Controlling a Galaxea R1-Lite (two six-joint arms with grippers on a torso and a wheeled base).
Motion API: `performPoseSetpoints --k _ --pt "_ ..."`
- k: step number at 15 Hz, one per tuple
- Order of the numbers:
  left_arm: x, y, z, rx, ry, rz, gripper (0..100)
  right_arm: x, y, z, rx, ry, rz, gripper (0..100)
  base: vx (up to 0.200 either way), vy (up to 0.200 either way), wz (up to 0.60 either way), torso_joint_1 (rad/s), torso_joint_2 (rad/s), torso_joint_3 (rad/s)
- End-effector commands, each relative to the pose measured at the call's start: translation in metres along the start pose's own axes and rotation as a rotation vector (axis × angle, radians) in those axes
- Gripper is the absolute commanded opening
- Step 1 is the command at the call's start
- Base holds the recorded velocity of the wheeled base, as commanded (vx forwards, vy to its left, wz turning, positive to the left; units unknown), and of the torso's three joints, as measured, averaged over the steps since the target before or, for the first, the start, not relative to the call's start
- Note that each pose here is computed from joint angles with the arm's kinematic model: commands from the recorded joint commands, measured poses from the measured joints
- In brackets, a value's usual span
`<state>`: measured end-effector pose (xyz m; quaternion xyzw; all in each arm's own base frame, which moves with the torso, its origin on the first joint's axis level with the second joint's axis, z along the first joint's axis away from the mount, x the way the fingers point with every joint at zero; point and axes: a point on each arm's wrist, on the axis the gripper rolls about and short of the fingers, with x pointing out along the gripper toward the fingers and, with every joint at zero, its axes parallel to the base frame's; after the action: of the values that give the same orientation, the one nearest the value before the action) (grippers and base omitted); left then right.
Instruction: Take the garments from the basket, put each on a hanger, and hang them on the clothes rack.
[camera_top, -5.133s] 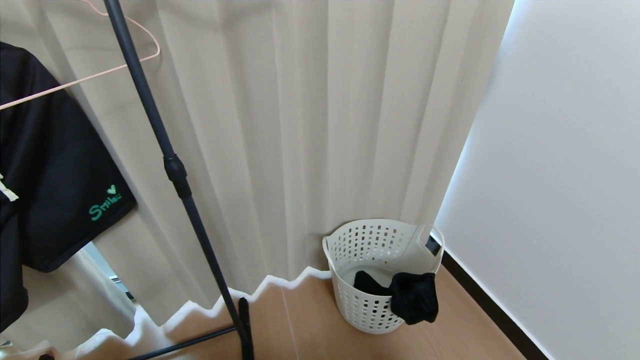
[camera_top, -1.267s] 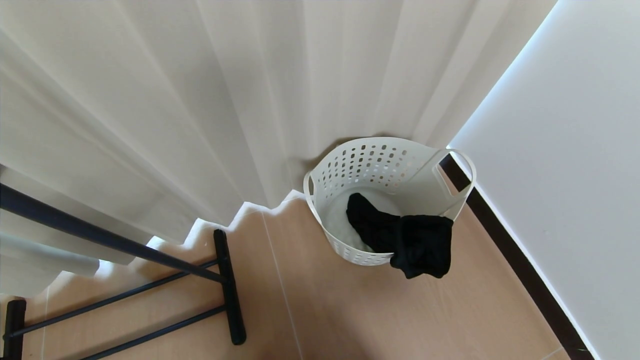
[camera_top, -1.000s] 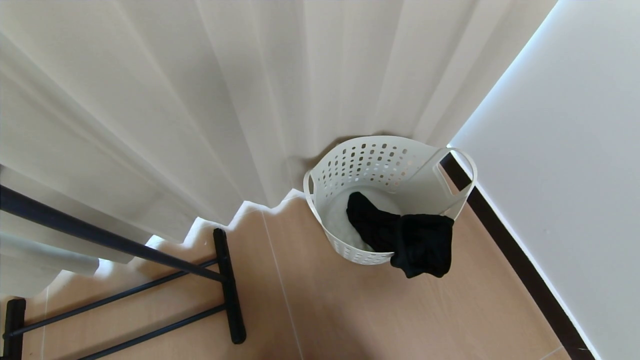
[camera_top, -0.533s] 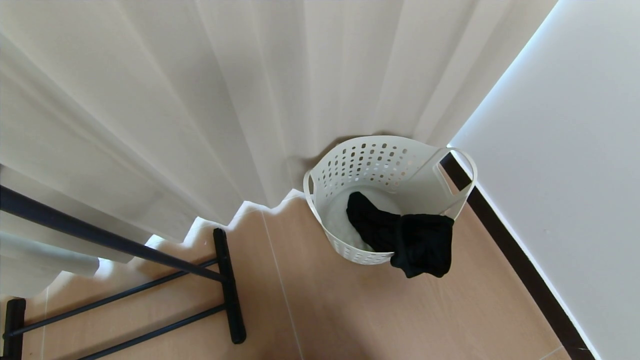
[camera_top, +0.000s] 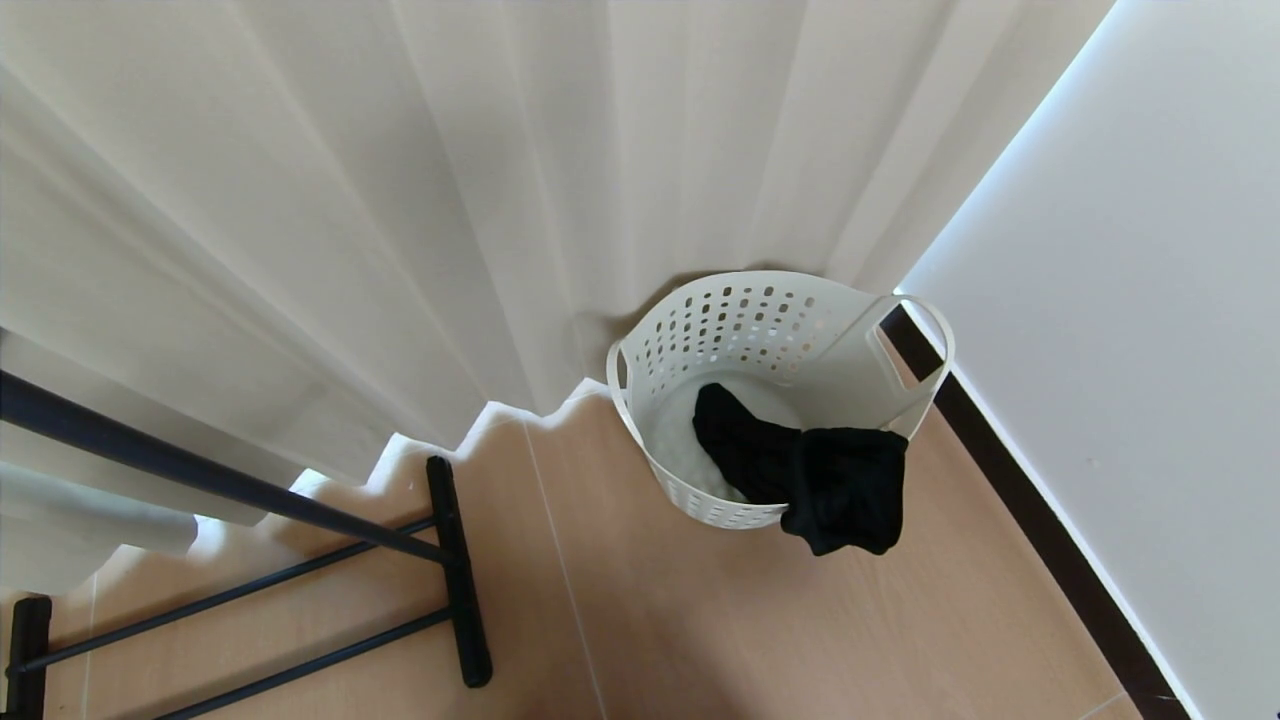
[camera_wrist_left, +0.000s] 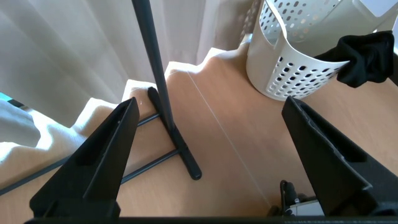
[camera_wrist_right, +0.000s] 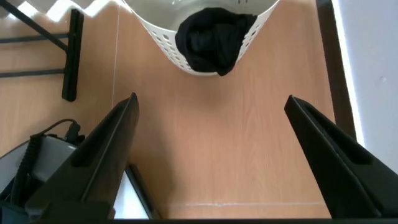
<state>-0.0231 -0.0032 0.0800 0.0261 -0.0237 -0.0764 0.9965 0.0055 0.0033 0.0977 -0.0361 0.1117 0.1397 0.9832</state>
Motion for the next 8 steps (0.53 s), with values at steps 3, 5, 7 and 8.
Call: performPoseSetpoints --k 3,5,7,8 --pt "0.000 0.000 0.000 0.000 -0.001 -0.001 100 0.058 -0.011 0.071 -0.092 0.225 0.025 100 0.000 0.000 0.00 0.000 0.00 0.000" --pt "0.000 0.000 0.000 0.000 -0.001 -0.001 100 0.079 -0.015 0.091 -0.212 0.250 0.036 100 0.000 0.000 0.00 0.000 0.00 0.000" --pt "0.000 0.000 0.000 0.000 -0.001 0.001 100 0.097 -0.019 0.103 -0.312 0.272 0.047 100 0.000 0.000 0.00 0.000 0.00 0.000" --pt "0.000 0.000 0.000 0.000 0.001 0.001 100 0.113 -0.021 0.111 -0.357 0.299 0.061 100 0.000 0.000 0.00 0.000 0.00 0.000"
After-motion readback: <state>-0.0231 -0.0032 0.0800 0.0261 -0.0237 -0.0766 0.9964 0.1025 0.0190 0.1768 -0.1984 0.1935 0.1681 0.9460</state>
